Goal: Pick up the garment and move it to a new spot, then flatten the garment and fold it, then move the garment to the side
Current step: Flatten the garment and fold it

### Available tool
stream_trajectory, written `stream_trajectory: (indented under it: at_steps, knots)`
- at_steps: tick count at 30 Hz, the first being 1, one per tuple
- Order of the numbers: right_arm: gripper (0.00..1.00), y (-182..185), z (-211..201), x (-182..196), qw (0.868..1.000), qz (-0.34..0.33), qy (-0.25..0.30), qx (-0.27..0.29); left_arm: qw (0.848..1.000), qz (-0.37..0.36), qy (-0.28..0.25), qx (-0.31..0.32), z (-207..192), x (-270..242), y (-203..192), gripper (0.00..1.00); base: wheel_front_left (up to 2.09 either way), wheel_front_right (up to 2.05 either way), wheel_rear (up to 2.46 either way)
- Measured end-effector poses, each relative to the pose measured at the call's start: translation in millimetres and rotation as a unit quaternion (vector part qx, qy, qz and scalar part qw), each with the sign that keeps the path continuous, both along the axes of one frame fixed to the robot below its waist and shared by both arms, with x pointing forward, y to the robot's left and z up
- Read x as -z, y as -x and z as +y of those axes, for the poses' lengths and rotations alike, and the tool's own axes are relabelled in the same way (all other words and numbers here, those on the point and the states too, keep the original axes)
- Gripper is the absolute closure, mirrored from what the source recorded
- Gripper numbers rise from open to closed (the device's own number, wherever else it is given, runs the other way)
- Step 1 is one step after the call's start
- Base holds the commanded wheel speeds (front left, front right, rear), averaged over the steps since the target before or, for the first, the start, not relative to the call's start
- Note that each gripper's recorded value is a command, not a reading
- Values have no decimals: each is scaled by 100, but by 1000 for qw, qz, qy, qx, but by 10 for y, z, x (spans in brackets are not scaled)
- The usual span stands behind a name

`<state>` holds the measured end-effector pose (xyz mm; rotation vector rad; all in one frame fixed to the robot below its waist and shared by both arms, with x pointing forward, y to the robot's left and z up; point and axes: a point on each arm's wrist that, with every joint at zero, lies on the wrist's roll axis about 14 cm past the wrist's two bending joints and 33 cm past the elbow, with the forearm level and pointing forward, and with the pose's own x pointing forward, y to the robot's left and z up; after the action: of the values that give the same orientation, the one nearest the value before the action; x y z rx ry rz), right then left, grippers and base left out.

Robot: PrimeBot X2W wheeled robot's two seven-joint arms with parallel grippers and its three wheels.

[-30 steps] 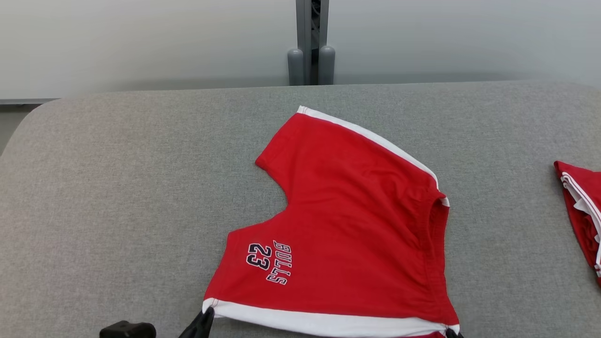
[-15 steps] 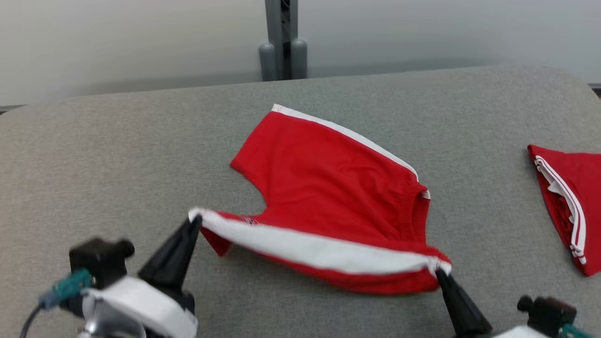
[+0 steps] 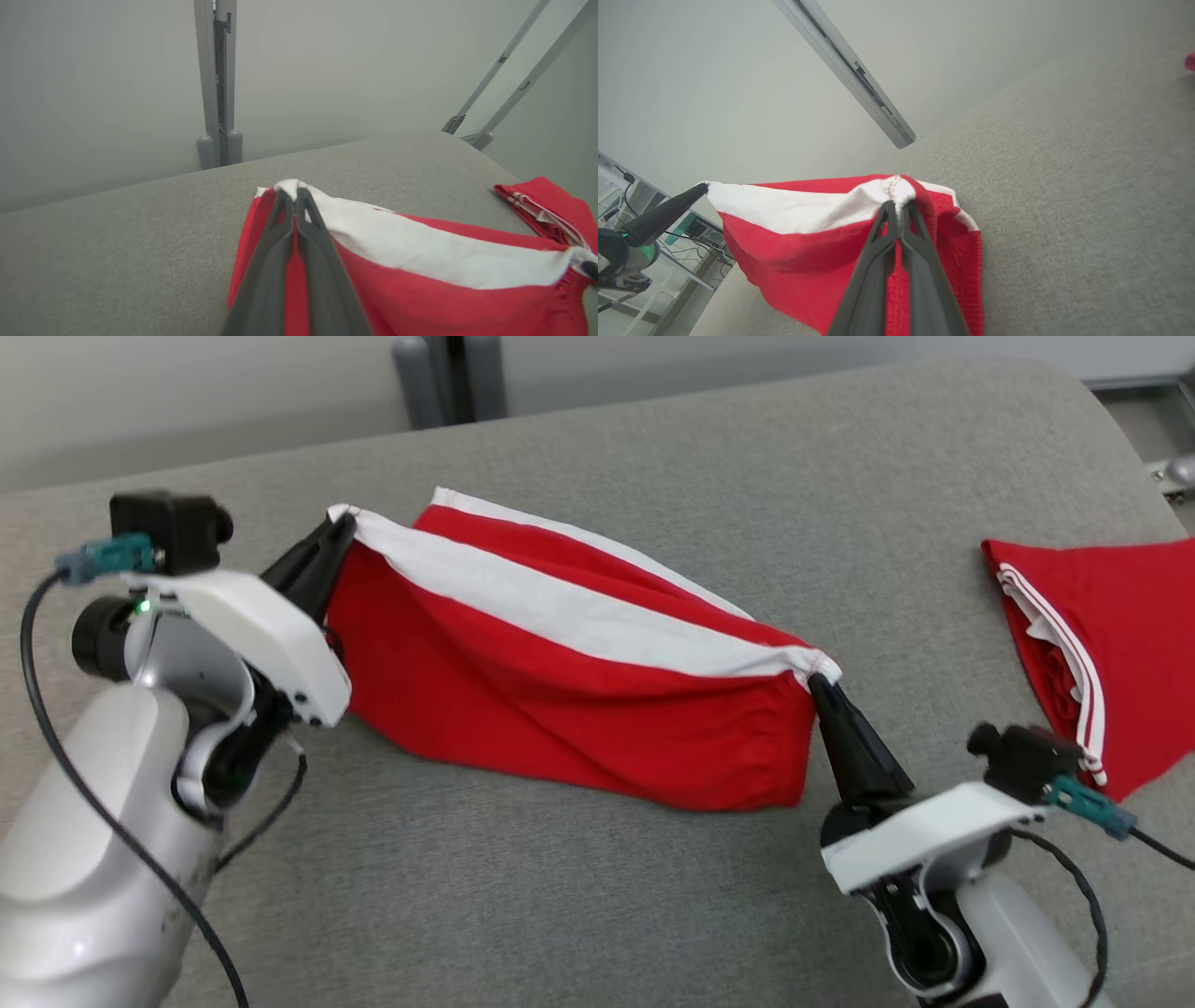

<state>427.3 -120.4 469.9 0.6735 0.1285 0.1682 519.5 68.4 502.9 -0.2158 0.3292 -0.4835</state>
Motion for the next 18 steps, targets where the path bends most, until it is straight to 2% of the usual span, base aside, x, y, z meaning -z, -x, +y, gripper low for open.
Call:
stream_trajectory:
  at_steps: [8,12,18]
  knots:
    - [100,-262,17,146,1000,16,-6,1,997,67,-30,12,-182,498,-515,100,0,0,0]
    - [100,-333,27,234,1000,30,-8,-3,997,76,-30,9,-250,631,-734,100,0,0,0]
    - [100,-397,27,318,999,44,-9,-8,994,97,-40,12,-354,853,-903,100,0,0,0]
